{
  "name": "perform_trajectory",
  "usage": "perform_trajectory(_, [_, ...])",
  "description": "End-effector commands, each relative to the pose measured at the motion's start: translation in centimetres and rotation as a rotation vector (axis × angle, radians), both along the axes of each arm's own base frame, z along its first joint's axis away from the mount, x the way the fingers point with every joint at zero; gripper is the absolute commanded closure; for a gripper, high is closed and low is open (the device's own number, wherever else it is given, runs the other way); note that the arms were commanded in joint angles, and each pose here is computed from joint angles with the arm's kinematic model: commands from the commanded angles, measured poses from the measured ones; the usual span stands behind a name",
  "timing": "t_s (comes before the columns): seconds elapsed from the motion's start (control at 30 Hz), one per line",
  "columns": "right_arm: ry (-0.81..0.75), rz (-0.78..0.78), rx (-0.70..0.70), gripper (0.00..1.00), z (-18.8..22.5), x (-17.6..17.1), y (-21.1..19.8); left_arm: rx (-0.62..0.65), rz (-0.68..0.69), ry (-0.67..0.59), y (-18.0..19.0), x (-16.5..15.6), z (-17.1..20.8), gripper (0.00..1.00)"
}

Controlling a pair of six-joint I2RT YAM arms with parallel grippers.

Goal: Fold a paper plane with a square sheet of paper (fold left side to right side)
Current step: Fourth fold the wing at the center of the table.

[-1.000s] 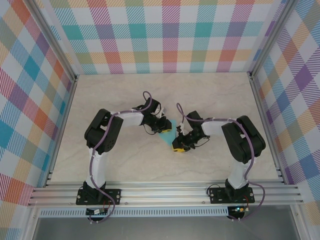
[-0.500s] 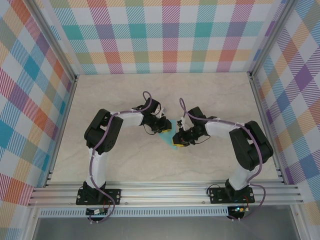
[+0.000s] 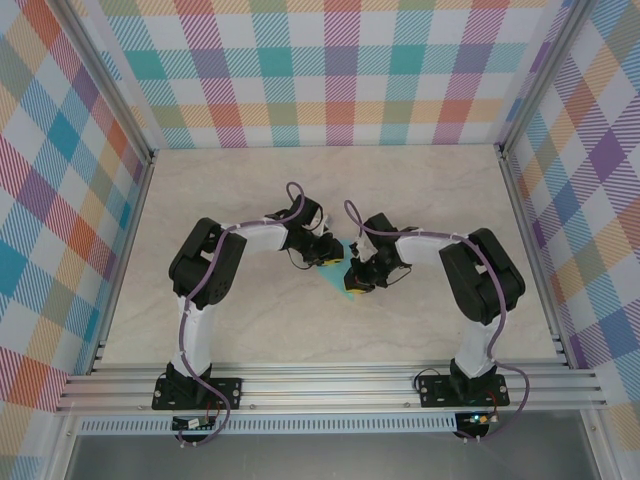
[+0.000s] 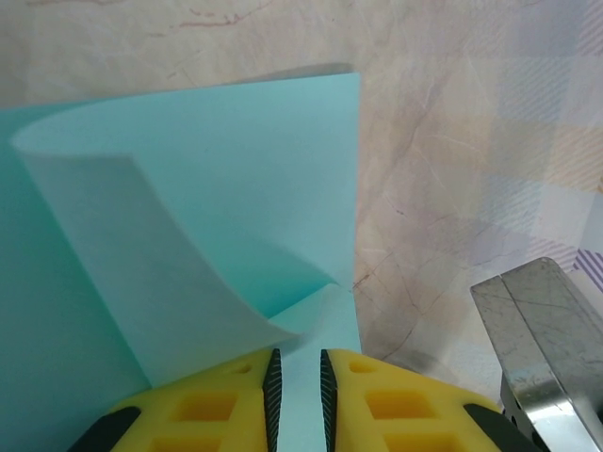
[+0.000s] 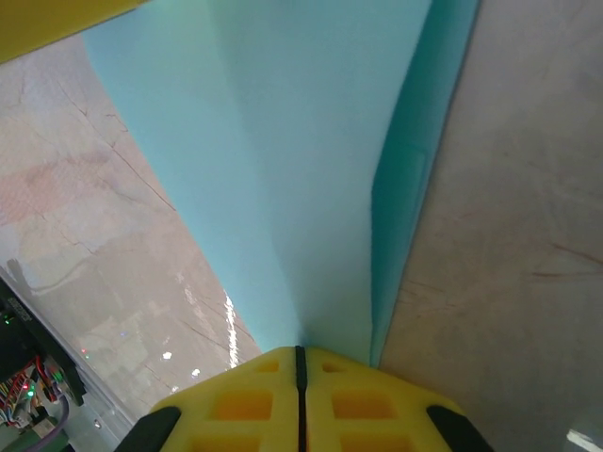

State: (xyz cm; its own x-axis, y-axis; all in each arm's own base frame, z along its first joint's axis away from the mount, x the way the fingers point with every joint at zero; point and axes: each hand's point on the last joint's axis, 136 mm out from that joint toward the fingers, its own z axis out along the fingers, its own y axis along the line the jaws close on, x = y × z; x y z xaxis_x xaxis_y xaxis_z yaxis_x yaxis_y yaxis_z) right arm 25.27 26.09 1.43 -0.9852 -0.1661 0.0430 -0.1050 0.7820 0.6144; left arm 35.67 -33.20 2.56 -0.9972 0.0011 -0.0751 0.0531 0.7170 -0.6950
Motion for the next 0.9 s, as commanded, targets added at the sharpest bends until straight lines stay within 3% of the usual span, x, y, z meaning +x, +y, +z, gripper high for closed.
perform_trajectory(0.0, [0.110, 0.020, -0.143, 0.96, -3.2, -2.8, -2.6, 0.114, 0.028, 0.044, 2.2, 0.0, -1.9, 0.78])
perform_trajectory(0.63, [0.132, 0.027, -0.129, 0.99, -3.5, -4.1, -2.9, 0.078, 0.102, -0.041, 6.0, 9.6, -2.0, 0.77])
perform_trajectory(0.87, [0.098, 0.019, -0.145, 1.00, -3.3, -3.6, -3.1, 0.047, 0.106, -0.133, 6.9, 10.0, 3.0, 0.76])
